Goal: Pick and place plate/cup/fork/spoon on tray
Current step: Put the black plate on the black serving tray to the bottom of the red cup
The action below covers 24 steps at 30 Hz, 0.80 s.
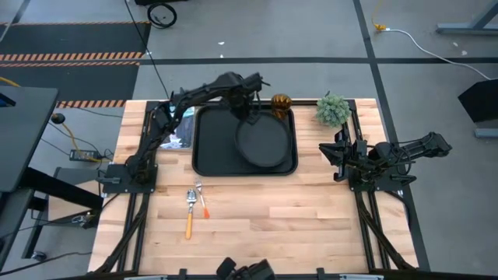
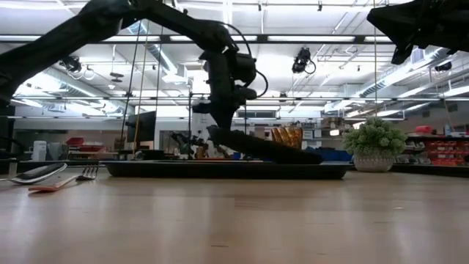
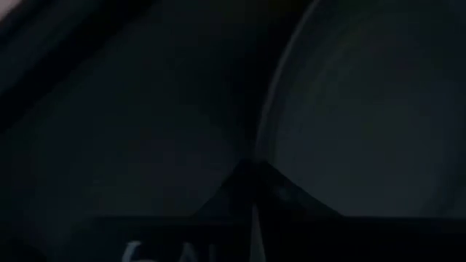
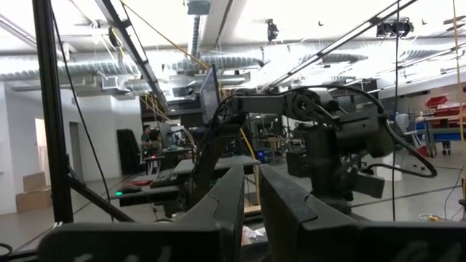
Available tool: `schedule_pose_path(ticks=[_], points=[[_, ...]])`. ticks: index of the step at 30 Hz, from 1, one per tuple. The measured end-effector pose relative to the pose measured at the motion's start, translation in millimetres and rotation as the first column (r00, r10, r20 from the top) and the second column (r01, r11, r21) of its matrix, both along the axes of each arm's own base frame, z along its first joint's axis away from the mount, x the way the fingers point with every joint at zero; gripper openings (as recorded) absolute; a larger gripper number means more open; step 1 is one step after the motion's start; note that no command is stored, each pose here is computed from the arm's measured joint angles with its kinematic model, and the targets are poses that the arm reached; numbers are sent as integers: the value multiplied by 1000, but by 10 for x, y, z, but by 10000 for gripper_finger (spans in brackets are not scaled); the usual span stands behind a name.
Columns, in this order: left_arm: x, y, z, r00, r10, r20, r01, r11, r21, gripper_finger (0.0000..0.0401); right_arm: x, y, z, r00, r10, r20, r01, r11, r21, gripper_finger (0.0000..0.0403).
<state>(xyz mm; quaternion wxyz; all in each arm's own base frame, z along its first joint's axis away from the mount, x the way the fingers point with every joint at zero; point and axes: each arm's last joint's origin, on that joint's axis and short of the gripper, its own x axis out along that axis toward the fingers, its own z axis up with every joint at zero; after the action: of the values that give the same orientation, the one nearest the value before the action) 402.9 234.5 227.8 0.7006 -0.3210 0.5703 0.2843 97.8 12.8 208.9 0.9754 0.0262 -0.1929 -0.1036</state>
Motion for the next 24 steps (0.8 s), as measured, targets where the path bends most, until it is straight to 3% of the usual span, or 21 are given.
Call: schedule_pose_path(ticks=[7, 11, 19, 24], points=[[95, -77, -172, 999, -23, -30, 22, 999, -25, 14, 0, 0, 0, 1000, -3, -2, 3, 1000, -7, 50], [155, -131, -199, 998, -47, -32, 47, 999, 10, 26, 0, 0, 0, 1000, -3, -2, 3, 1000, -6, 50], [181, -150, -184, 996, -81, -42, 83, 994, 66, 102, 0, 0, 0, 1000, -3, -2, 3, 1000, -7, 50], [140, -243, -131, 977, -196, -89, 197, 980, 4, 135, 0, 0, 0, 1000, -3, -2, 3, 1000, -7, 50]])
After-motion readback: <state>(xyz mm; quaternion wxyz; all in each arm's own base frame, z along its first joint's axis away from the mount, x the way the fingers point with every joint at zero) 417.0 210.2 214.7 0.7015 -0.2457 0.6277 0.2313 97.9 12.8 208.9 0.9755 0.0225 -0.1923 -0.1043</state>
